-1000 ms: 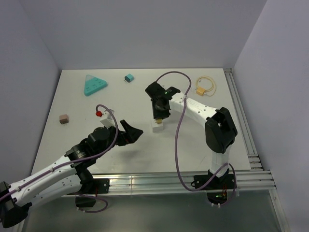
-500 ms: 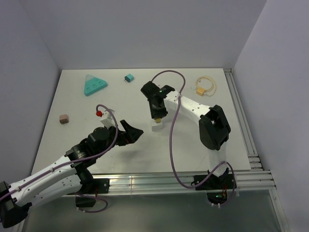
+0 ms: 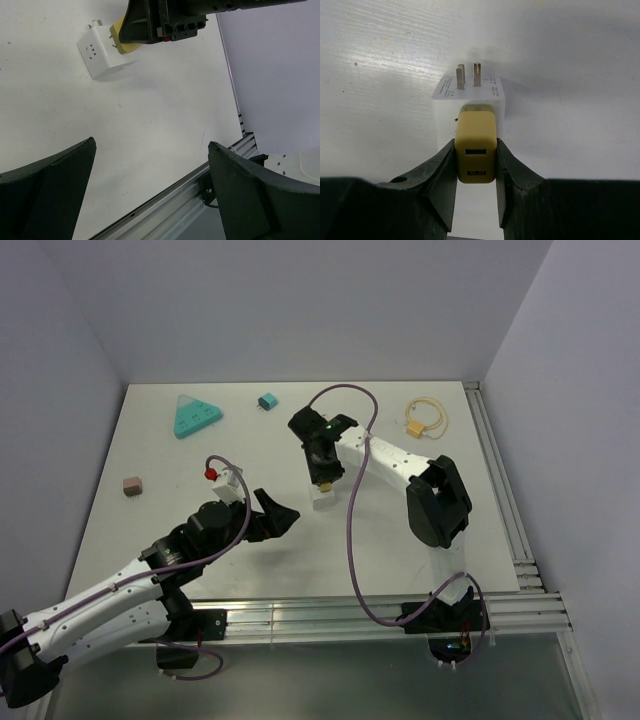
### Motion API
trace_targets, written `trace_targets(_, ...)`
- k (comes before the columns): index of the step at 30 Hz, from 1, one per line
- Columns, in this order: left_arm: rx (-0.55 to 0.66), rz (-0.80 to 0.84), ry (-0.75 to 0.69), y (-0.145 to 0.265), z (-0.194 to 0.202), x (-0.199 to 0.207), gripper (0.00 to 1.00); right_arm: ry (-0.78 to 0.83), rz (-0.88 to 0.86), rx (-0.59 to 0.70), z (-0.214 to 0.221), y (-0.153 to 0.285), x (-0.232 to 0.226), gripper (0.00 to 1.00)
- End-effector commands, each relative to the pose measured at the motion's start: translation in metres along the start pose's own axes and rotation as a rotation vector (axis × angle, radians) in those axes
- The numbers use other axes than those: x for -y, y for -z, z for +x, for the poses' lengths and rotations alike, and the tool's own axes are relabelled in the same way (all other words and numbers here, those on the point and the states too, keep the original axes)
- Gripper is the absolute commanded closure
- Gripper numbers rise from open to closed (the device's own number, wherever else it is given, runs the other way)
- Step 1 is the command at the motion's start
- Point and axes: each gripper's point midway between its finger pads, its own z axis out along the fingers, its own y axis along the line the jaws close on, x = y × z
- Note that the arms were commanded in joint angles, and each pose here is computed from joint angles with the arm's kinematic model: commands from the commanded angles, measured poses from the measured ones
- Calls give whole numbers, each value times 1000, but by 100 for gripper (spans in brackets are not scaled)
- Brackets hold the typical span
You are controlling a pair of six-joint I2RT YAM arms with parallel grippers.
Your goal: Insert the plug
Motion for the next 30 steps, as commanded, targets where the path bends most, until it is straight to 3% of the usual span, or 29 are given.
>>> trace_targets(1,14,25,-26,-1,-7,9,1,34,50,-237,73,-66,2,100)
trace_targets(7,8,32,-22,-3,-5,10,1,-4,-27,-40,20,-22,-11,100)
trace_targets(10,6,34,-14,-3,-5,11,1,-6,-36,-4,6,-10,-13,83)
trace_targets(11,6,35,-12,-3,-5,11,1,-4,-35,4,3,-9,-13,68)
trace_targets(14,14,29,-3,-2,-6,10,1,2,-19,31,-4,0,-9,40)
trace_targets(18,16,37,3,-2,-8,13,1,-11,-20,92,-12,17,-4,18)
trace_targets(23,8,32,6,-1,-10,17,1,-53,-66,210,-23,47,0,13)
trace_targets(30,25,55,23,8,-16,22,0,-93,-126,310,10,25,5,11)
